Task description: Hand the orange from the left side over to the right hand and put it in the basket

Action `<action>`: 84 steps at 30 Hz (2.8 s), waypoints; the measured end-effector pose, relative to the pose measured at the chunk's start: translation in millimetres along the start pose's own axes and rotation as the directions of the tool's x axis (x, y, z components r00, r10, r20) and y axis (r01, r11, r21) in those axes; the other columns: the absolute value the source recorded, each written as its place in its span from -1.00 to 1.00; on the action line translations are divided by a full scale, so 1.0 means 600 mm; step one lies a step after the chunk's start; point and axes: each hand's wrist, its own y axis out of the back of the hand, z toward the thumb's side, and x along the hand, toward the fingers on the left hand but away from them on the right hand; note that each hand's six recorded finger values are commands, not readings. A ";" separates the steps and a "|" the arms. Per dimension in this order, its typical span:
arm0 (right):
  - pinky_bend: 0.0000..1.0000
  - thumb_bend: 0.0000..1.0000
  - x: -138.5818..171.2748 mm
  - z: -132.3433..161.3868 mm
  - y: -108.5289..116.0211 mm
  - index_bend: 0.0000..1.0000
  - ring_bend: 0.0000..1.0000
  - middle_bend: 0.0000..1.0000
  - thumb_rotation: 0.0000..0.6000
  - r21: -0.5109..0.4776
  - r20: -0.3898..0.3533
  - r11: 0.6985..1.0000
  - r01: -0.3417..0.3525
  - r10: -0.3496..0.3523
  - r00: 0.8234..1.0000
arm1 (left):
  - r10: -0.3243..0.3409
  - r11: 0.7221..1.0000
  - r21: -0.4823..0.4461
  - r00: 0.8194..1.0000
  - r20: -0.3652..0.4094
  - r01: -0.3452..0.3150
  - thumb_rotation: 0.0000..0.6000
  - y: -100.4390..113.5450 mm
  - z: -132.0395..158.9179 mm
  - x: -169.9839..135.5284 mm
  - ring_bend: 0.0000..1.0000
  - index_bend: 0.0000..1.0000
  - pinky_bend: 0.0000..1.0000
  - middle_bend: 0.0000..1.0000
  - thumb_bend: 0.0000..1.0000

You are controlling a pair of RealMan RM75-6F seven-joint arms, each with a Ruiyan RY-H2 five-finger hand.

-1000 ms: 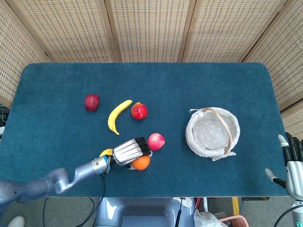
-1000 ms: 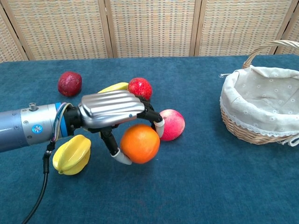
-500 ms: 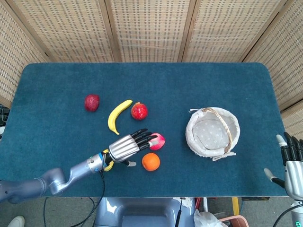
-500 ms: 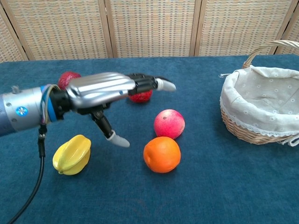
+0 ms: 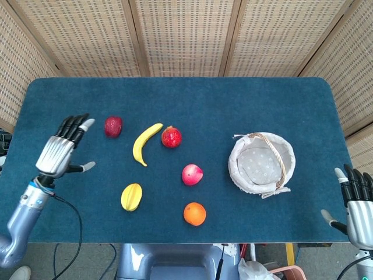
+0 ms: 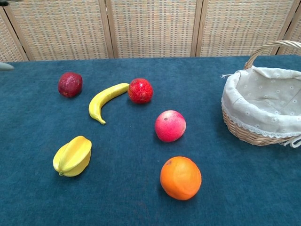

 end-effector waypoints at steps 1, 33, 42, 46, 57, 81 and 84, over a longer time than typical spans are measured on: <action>-1.00 -1.00 0.001 0.003 -0.001 -1.00 -1.00 -1.00 1.00 0.002 -0.006 1.000 -0.002 0.002 1.000 | 0.013 1.000 -0.003 0.998 -0.060 -0.013 1.00 0.007 -0.023 -0.015 -1.00 -1.00 -1.00 -1.00 -1.00; -1.00 -1.00 -0.019 0.357 -0.175 -0.96 -1.00 -0.99 1.00 0.325 -0.879 0.942 -0.080 0.332 0.342 | 0.051 0.998 -0.022 0.955 -0.292 -0.060 1.00 0.059 -0.105 -0.119 -1.00 -1.00 -1.00 -1.00 -1.00; -1.00 -1.00 -0.042 0.435 -0.207 -0.92 -1.00 -0.96 1.00 0.342 -0.884 0.935 -0.093 0.354 0.307 | 0.058 0.997 -0.027 0.950 -0.306 -0.070 1.00 0.064 -0.115 -0.118 -1.00 -1.00 -1.00 -1.00 -1.00; -1.00 -1.00 -0.051 0.456 -0.232 -0.74 -0.96 -0.78 1.00 0.384 -0.862 0.915 -0.127 0.404 0.305 | 0.054 0.997 -0.032 0.949 -0.312 -0.067 1.00 0.066 -0.121 -0.117 -1.00 -1.00 -1.00 -1.00 -1.00; -0.01 -0.19 -0.047 0.508 -0.251 0.06 -0.22 0.04 1.00 0.344 -0.875 0.924 -0.170 0.381 0.300 | 0.058 0.997 -0.030 0.948 -0.312 -0.071 1.00 0.068 -0.123 -0.116 -1.00 -1.00 -1.00 -1.00 -1.00; 0.04 -0.04 -0.263 0.398 -0.042 0.07 -0.20 0.06 1.00 0.213 -0.710 0.976 0.053 0.118 0.695 | 0.019 0.999 -0.034 0.956 -0.292 -0.030 1.00 0.059 -0.109 -0.118 -1.00 -1.00 -1.00 -1.00 -1.00; 0.04 -0.04 -0.257 0.370 -0.044 0.07 -0.20 0.06 1.00 0.281 -0.689 0.958 0.061 0.157 0.707 | 0.016 0.999 -0.035 0.958 -0.287 -0.027 1.00 0.058 -0.106 -0.118 -1.00 -1.00 -1.00 -1.00 -1.00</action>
